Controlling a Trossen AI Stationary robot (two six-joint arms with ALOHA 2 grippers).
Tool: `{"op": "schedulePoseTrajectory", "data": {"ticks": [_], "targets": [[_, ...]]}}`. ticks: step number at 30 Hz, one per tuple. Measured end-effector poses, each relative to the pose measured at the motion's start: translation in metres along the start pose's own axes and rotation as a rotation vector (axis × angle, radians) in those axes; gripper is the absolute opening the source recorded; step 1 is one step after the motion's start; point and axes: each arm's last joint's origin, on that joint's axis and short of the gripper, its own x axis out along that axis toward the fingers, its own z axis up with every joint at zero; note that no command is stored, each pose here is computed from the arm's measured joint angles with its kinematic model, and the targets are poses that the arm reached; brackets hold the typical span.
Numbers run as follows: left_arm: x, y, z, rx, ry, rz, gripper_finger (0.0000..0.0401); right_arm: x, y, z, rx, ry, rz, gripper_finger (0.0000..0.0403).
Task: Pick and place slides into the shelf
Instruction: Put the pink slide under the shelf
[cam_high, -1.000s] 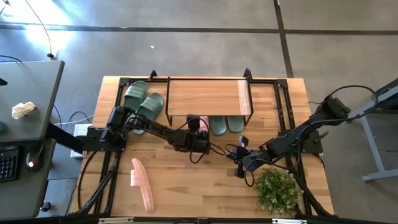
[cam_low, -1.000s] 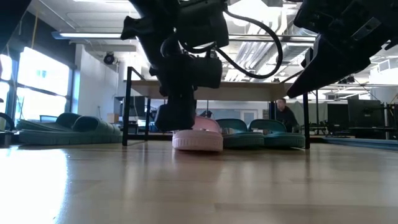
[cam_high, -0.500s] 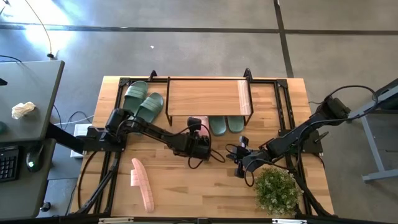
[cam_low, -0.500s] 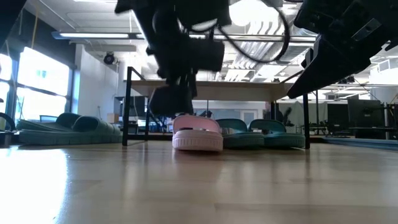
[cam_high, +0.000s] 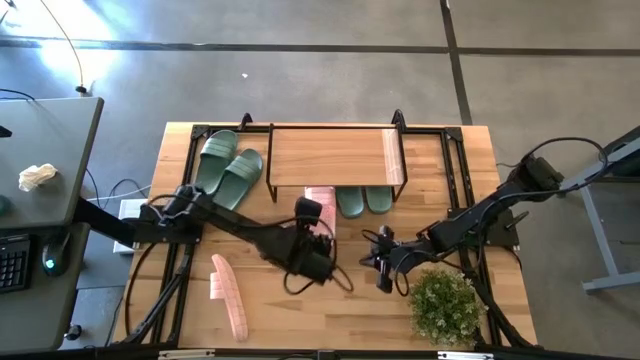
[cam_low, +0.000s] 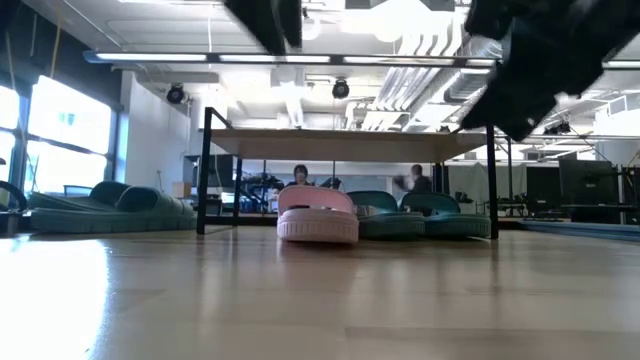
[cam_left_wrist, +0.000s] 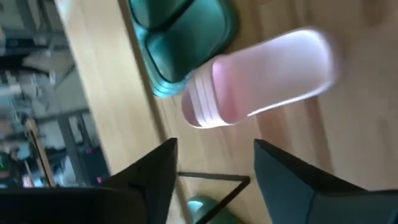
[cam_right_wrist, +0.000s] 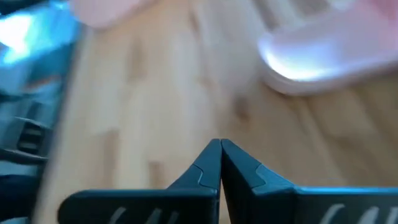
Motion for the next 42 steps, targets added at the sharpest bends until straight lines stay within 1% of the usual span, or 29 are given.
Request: {"op": "schedulePoseTrajectory", "data": {"ticks": [2, 4, 7, 9, 12, 13, 15, 17, 19, 20, 22, 23, 24, 25, 27, 30, 32, 34, 36, 40, 42], "targets": [[-0.025, 0.004, -0.003, 0.022, -0.035, -0.017, 0.0174, 0.003, 0.004, 0.002, -0.018, -0.027, 0.051, 0.0], [-0.044, 0.005, -0.002, 0.036, -0.103, -0.075, 0.0157, 0.009, 0.006, 0.001, -0.028, -0.046, 0.057, 0.0], [-0.07, 0.005, -0.008, 0.082, -0.206, -0.213, 0.0131, 0.022, 0.006, -0.001, -0.039, -0.082, 0.013, 0.0], [-0.082, 0.003, -0.015, 0.116, -0.243, -0.265, 0.0115, 0.032, 0.009, 0.002, -0.042, -0.092, -0.016, 0.0], [-0.09, -0.004, -0.023, 0.149, -0.272, -0.285, 0.0091, 0.05, 0.016, 0.014, -0.078, -0.09, -0.023, 0.0], [-0.091, -0.006, -0.026, 0.162, -0.274, -0.3, 0.0084, 0.058, 0.017, 0.019, -0.093, -0.085, -0.025, 0.0], [-0.094, -0.009, -0.03, 0.165, -0.322, -0.349, 0.007, 0.073, 0.019, 0.026, -0.111, -0.064, -0.023, 0.0], [-0.095, -0.012, -0.029, 0.169, -0.415, -0.433, 0.0058, 0.089, 0.016, 0.032, -0.106, -0.016, -0.047, 0.0], [-0.095, -0.022, -0.028, 0.218, -0.52, -0.527, 0.0045, 0.101, 0.011, 0.033, -0.089, 0.038, -0.091, 0.0], [-0.096, -0.024, -0.025, 0.23, -0.602, -0.563, 0.0039, 0.106, 0.009, 0.035, -0.087, 0.044, -0.113, 0.0], [-0.097, -0.03, -0.029, 0.281, -0.698, -0.616, 0.0026, 0.112, 0.01, 0.043, -0.081, 0.017, -0.144, 0.0], [-0.097, -0.03, -0.031, 0.288, -0.753, -0.642, 0.002, 0.113, 0.011, 0.046, -0.081, 0.004, -0.156, 0.0], [-0.097, -0.031, -0.034, 0.292, -0.793, -0.648, 0.0013, 0.115, 0.013, 0.049, -0.081, -0.005, -0.159, 0.0], [-0.094, -0.033, -0.039, 0.302, -0.8, -0.66, 0.0007, 0.117, 0.012, 0.052, -0.076, -0.009, -0.166, 0.0], [-0.085, -0.037, -0.05, 0.307, -0.791, -0.662, 0.0002, 0.121, 0.007, 0.051, -0.069, 0.03, -0.186, 0.0], [-0.073, -0.041, -0.071, 0.268, -0.756, -0.637, 0.0009, 0.125, 0.002, 0.052, -0.025, 0.053, -0.195, 0.0], [-0.067, -0.042, -0.082, 0.214, -0.769, -0.634, 0.0011, 0.125, 0.001, 0.05, -0.007, 0.061, -0.207, 0.0], [-0.059, -0.046, -0.094, 0.184, -0.748, -0.645, 0.0011, 0.124, 0.0, 0.046, 0.003, 0.084, -0.23, 0.0], [-0.056, -0.048, -0.1, 0.143, -0.788, -0.641, 0.0012, 0.124, -0.003, 0.045, 0.006, 0.104, -0.247, 0.0], [-0.05, -0.049, -0.111, 0.104, -0.811, -0.636, 0.0012, 0.126, -0.014, 0.047, 0.02, 0.126, -0.272, 0.0], [-0.048, -0.05, -0.115, 0.109, -0.786, -0.624, 0.0012, 0.128, -0.02, 0.049, 0.032, 0.125, -0.281, 0.0]]}}
